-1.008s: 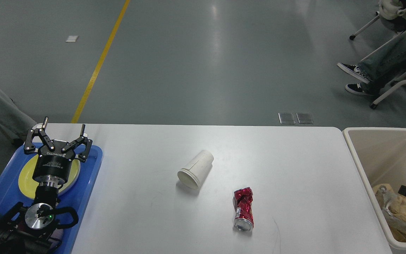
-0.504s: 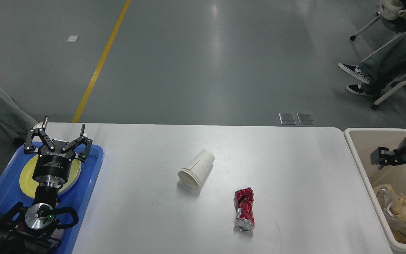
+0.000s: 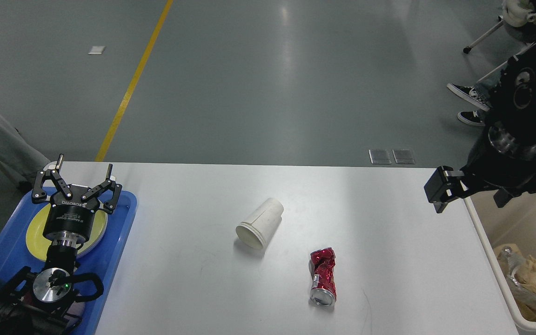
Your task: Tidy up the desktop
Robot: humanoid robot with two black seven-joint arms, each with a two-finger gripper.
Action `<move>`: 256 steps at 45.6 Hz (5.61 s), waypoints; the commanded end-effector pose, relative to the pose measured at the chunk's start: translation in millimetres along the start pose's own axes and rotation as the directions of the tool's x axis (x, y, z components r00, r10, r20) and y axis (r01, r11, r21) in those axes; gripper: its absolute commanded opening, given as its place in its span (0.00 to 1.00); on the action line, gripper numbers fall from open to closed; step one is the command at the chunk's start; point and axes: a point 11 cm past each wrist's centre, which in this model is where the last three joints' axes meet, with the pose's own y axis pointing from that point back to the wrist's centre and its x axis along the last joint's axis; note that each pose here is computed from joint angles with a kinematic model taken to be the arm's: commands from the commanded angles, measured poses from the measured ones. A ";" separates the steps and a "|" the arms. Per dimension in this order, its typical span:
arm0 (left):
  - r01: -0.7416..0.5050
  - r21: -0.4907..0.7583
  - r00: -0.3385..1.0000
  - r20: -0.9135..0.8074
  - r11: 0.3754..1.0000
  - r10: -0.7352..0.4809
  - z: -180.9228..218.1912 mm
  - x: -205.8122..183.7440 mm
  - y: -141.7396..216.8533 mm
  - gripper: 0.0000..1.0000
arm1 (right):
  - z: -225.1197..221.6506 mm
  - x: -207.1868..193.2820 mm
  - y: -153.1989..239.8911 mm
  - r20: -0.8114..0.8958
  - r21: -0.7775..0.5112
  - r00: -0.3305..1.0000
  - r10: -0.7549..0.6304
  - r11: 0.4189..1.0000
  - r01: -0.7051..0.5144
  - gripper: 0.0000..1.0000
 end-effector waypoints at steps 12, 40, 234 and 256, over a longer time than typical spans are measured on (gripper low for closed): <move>0.000 -0.001 1.000 0.000 1.000 0.000 0.4 0.0 -0.1 0.96 | -46.1 -3.7 -18.3 -0.048 0.095 0.999 0.013 0.995 -0.009 1.00; 0.001 -0.001 1.000 -0.001 1.000 -0.001 0.2 -0.5 -0.3 0.96 | -172.0 -35.0 -201.3 -0.055 0.258 0.998 0.007 0.966 0.007 1.00; 0.001 -0.003 1.000 -0.001 1.000 -0.001 0.6 -0.5 -0.4 0.96 | -148.2 -19.6 -209.8 -0.255 0.194 0.961 0.109 0.979 -0.060 1.00; 0.001 -0.003 1.000 -0.001 1.000 -0.001 0.6 -0.5 -0.4 0.96 | -154.4 -31.1 -274.1 -0.198 0.175 0.974 0.107 0.982 -0.072 0.99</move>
